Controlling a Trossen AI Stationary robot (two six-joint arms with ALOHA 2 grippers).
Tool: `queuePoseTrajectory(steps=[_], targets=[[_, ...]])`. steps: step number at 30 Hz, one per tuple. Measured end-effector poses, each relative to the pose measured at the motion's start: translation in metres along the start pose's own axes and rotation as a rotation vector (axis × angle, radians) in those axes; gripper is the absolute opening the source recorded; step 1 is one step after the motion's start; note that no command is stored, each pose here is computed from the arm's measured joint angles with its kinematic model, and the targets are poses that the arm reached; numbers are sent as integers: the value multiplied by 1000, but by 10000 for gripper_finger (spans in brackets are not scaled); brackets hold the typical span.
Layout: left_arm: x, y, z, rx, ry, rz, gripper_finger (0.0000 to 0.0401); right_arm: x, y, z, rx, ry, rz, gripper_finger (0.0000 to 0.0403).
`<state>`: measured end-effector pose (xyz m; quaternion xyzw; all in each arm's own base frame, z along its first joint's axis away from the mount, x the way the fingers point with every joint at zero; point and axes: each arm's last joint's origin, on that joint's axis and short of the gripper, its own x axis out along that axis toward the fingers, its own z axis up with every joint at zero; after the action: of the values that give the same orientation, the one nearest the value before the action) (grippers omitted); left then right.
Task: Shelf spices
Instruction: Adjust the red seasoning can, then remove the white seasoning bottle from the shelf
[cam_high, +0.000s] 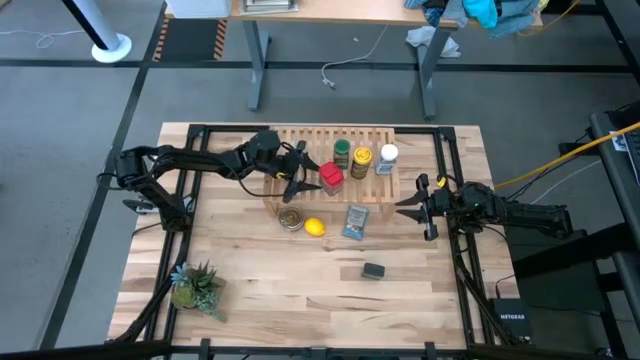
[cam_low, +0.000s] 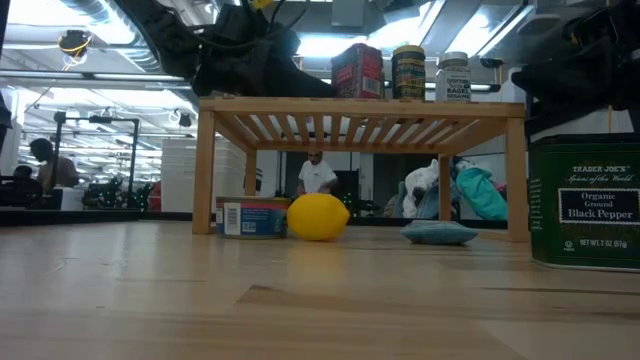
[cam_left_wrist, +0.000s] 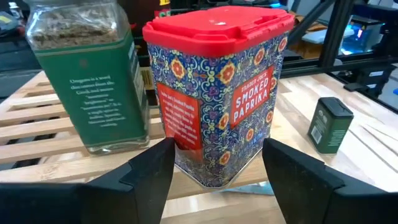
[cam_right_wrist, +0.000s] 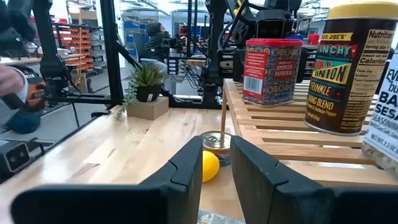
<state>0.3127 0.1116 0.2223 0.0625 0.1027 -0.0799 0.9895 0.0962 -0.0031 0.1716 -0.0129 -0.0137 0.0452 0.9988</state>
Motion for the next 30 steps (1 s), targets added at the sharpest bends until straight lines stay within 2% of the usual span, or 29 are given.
queuePoseTrajectory(steps=[5,12,21,30], targets=[[-1,-1,-1,-9,25,17,237,0,0,0,94,1,1,88],[-11,-1,9,26,47,99,237,0,-1,1,95,-9,-36,88],[-40,-9,40,63,26,167,237,3,-1,14,68,-144,-4,88],[-68,-29,53,30,133,217,237,17,-3,17,44,-152,-3,88]])
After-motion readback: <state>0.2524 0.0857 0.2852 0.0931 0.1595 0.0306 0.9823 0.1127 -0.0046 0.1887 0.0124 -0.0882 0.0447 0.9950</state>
